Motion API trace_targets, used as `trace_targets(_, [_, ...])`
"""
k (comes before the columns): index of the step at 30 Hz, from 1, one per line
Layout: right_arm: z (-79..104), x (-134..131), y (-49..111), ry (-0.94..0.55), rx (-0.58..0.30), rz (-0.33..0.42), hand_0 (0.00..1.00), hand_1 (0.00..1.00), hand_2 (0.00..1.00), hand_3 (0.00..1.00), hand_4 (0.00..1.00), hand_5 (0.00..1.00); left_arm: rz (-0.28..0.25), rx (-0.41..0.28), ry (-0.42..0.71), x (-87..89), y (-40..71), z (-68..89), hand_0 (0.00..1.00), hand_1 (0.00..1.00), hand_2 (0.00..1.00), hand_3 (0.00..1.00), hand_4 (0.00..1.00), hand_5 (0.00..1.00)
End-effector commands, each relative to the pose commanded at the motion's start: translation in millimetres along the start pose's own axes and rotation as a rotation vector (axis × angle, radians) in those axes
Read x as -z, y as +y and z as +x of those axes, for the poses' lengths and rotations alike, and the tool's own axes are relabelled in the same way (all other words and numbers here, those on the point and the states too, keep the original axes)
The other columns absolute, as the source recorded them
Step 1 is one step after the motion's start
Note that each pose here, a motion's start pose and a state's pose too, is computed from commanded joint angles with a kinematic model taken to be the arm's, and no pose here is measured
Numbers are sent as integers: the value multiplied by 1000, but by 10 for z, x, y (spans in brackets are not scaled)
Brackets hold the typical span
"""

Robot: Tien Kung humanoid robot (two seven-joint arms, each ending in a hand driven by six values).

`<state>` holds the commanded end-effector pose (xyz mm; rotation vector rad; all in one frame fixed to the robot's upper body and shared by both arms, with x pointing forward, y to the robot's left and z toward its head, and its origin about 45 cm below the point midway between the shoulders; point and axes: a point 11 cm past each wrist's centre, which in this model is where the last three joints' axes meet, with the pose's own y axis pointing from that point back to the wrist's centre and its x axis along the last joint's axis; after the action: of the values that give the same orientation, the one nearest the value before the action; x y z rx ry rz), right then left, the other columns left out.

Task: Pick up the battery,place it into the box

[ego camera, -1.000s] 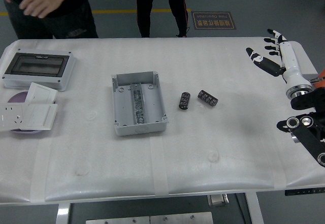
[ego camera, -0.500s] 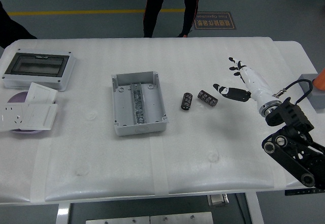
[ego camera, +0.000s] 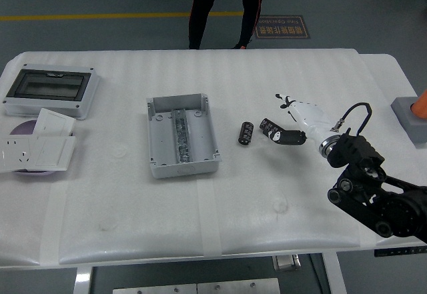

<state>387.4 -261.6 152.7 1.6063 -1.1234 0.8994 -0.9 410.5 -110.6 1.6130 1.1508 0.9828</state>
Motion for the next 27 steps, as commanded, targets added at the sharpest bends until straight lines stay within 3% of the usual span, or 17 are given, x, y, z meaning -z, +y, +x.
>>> trace_targets(19, [-148,42,-112,132,63,1,730,757,842,977,873,554,-10,-2,2,-35,11,15,603,657,568,544,578,393])
trace_targets(20, [-148,35,-115,134,64,0,722,744,801,918,873,558,-10,-2,3,-36,12,16,603,657,568,544,578,392])
trace_targets(25, [-168,10,-120,146,70,-4,722,744,801,918,873,558,-14,-4,5,-48,16,24,603,657,568,544,578,392])
trace_targets(26, [-176,7,-120,147,72,-4,685,704,710,738,756,448,-14,-4,5,-51,17,25,604,657,569,544,577,391])
trace_targets(27, [-183,4,-120,147,73,-5,685,704,710,738,756,448,-15,-5,5,-53,17,25,604,657,569,544,577,391])
